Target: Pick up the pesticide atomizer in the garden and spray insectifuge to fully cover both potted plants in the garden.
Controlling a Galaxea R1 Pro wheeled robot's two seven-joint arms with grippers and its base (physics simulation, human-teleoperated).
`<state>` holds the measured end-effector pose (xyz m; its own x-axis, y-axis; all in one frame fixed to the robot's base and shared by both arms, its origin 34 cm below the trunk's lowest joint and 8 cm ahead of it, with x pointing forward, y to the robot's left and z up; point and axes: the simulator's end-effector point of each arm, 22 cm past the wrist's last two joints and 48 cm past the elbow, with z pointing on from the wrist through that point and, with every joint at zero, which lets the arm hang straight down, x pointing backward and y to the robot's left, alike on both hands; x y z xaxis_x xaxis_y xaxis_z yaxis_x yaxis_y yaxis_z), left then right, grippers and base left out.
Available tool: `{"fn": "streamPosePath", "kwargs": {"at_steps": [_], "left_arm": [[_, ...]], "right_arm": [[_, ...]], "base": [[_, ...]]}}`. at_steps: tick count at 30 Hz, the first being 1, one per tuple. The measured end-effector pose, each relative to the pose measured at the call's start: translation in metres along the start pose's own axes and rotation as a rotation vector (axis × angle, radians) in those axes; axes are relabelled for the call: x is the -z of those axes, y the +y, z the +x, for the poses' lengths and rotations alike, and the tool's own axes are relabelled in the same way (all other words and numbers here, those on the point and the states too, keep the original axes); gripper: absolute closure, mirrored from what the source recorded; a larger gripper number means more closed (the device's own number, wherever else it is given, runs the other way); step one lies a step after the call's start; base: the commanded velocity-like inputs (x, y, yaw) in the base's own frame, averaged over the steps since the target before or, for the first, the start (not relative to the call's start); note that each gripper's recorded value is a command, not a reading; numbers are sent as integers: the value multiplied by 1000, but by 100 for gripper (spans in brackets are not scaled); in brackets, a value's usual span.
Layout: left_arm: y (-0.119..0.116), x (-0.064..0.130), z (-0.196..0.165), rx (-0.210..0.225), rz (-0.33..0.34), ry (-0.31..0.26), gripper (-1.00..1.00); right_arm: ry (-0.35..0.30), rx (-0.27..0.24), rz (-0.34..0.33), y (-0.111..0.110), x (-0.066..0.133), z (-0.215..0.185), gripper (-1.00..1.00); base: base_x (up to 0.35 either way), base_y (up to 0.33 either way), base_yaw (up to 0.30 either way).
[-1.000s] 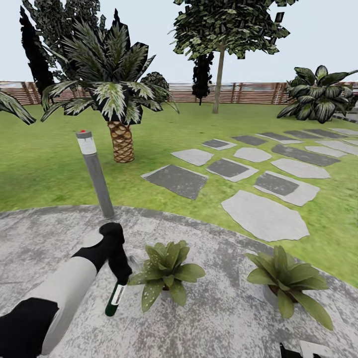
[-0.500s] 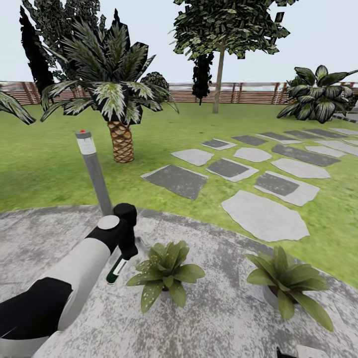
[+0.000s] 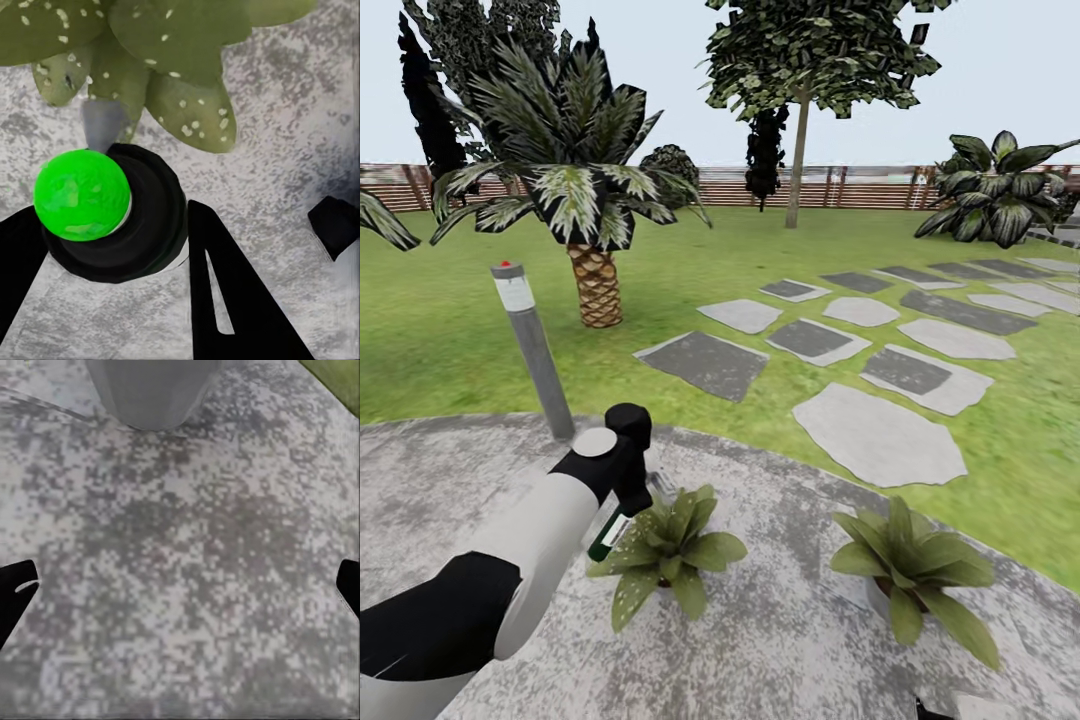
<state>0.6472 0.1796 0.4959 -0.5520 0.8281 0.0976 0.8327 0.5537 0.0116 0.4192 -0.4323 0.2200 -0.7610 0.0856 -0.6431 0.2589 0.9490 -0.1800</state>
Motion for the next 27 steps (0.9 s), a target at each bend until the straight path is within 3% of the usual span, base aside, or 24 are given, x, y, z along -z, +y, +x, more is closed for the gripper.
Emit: {"fn": "streamPosePath", "kwargs": {"at_steps": [19, 27], "left_arm": [[-8, -24, 24, 13, 70, 62, 100], [-10, -22, 19, 12, 65, 59, 100]], "right_arm": [[0, -1, -2, 2, 0, 0, -100], [0, -2, -3, 2, 0, 0, -100]], "base": [[-19, -15, 0], [0, 0, 0]]}}
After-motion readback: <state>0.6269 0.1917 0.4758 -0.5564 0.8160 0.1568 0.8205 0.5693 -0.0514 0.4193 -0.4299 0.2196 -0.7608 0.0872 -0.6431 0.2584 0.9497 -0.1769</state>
